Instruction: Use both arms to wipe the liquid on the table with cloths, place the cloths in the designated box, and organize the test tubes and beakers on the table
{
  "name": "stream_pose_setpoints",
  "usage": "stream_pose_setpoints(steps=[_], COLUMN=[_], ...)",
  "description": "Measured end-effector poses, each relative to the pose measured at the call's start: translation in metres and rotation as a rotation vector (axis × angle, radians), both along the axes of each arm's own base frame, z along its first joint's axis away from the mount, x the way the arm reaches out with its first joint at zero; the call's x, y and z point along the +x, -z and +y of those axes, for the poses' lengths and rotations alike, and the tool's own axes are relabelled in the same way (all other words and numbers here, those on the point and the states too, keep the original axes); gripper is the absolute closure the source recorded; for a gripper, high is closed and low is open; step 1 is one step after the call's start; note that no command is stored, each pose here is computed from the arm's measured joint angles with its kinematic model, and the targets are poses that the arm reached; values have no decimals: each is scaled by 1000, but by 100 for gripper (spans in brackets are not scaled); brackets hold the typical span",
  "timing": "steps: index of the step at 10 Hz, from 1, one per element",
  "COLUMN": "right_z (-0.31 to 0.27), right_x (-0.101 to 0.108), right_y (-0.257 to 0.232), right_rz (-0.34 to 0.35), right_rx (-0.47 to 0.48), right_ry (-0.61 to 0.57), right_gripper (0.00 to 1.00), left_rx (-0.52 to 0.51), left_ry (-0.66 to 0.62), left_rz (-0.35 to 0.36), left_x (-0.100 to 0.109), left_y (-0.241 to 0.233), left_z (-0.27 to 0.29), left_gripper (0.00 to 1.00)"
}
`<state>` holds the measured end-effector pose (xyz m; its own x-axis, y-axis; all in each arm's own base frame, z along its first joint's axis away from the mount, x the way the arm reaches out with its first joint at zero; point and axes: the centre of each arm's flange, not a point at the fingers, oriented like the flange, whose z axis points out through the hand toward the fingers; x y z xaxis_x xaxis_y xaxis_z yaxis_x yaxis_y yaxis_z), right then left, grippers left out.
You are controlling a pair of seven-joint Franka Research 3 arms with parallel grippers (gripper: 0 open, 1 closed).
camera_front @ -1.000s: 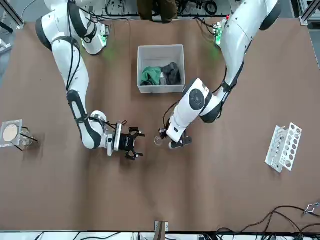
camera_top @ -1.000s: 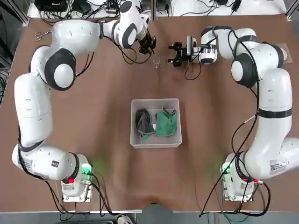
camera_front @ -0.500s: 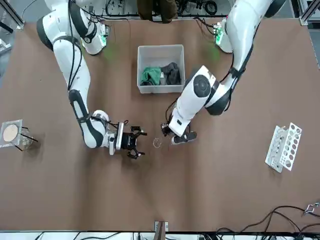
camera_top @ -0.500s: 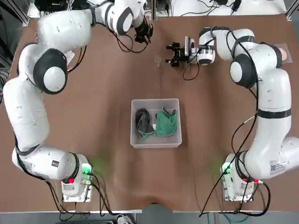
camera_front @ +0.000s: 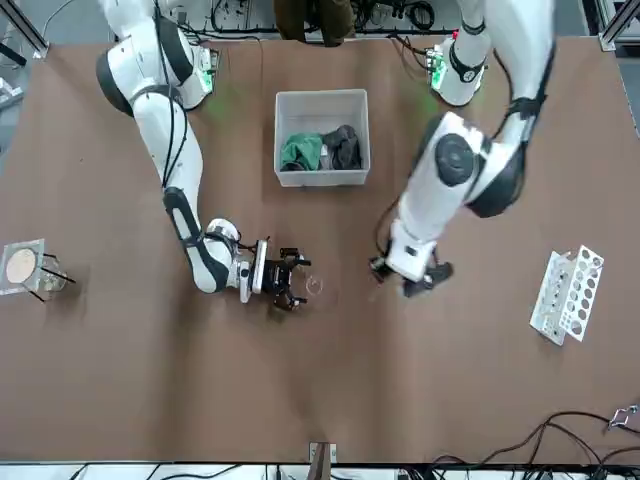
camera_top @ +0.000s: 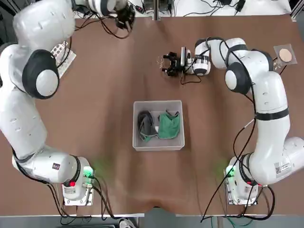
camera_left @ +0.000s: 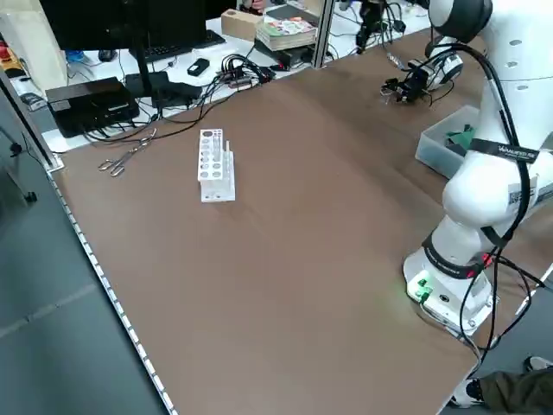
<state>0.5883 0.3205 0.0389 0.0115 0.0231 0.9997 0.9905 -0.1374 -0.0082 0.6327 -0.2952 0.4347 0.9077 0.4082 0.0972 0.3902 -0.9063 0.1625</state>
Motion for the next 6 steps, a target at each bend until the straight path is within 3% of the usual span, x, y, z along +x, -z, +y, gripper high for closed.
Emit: stream_pose_setpoints(steps=[3, 6], right_z=[2, 21], right_x=[2, -1], right_y=[0, -2], right_rz=[-3, -10], right_rx=[-14, -15], right_ry=[6, 1], right_gripper=[0, 0], left_rx=[131, 207], left_ry=[-93, -124], left_rz=[14, -1], left_x=[26, 22], left_y=[-38, -72], left_z=[152, 290], left_gripper=[79, 78])
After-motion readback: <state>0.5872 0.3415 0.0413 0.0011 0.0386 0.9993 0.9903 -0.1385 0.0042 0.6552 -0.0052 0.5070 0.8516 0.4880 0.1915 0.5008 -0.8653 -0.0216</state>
